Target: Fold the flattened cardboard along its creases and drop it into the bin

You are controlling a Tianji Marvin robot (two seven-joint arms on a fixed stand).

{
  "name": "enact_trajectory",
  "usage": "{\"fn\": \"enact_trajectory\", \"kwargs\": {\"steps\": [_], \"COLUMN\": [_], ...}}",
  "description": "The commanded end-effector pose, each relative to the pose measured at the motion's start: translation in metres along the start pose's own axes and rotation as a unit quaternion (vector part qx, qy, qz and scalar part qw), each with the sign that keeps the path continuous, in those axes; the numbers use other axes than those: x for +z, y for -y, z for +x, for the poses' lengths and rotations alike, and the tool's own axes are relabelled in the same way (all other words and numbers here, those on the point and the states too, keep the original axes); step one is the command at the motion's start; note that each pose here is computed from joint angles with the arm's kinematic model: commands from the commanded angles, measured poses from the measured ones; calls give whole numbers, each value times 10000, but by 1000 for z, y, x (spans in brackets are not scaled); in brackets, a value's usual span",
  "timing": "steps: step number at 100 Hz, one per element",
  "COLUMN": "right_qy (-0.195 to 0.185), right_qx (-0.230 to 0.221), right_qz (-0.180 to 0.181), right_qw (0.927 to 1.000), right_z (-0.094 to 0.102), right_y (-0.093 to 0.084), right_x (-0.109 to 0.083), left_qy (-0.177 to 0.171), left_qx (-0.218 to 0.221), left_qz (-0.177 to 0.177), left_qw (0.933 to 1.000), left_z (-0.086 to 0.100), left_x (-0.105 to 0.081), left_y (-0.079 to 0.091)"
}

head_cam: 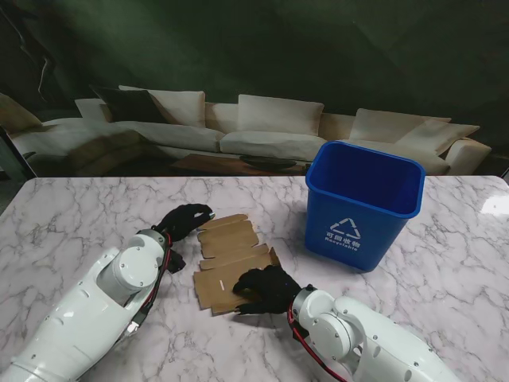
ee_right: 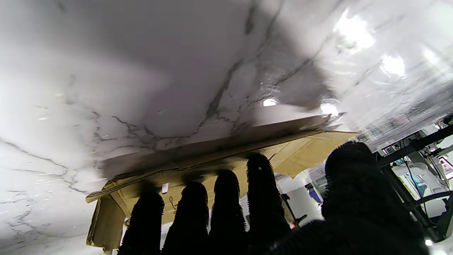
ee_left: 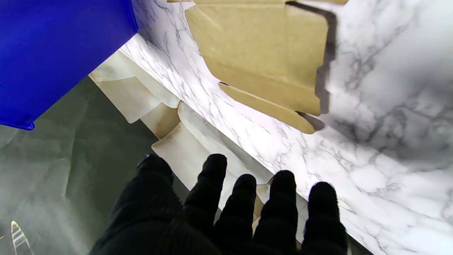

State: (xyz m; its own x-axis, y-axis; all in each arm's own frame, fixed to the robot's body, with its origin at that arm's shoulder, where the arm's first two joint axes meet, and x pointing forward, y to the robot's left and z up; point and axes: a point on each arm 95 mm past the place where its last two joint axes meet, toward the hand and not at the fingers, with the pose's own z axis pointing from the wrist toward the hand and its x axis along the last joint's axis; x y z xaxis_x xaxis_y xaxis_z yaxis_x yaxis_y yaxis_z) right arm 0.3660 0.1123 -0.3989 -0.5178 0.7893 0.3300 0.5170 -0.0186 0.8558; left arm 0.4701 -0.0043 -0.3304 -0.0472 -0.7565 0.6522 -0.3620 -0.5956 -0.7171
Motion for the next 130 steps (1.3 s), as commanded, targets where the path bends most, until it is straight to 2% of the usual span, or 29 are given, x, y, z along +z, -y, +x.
{"fn": "enact_trajectory", "kwargs": {"steps": [1,30,69,88,100,112,130], "right_qy": [147,226,241,219,211,212,216], "right_qx": [59,90,99,104,108,108,108], "right_qz": [263,248,238,265,280,304,315], "right_qw": [9995,9994,9994,9994,9993,9993,9992], "right_z": [-6,-7,-8,-9,-9,-9,-9], "right_y": [22,22,24,25,26,27,28], "right_x": [-3,-2,-1,0,1,1,1], "left_qy": [-34,125,276,359,417,426,471], "left_qx": [80,241,277,331,348,689,606], "left_qz": [-63,-539,-571,-713,-815,-984,-1039], "left_qw": [9999,9982,9976,9963,9952,9918,9916], "left_z": [7,9,6,8,8,5,4], "left_x": [8,27,58,69,74,77,79], "left_y": [6,-3,-5,-4,-6,-10,-16]}}
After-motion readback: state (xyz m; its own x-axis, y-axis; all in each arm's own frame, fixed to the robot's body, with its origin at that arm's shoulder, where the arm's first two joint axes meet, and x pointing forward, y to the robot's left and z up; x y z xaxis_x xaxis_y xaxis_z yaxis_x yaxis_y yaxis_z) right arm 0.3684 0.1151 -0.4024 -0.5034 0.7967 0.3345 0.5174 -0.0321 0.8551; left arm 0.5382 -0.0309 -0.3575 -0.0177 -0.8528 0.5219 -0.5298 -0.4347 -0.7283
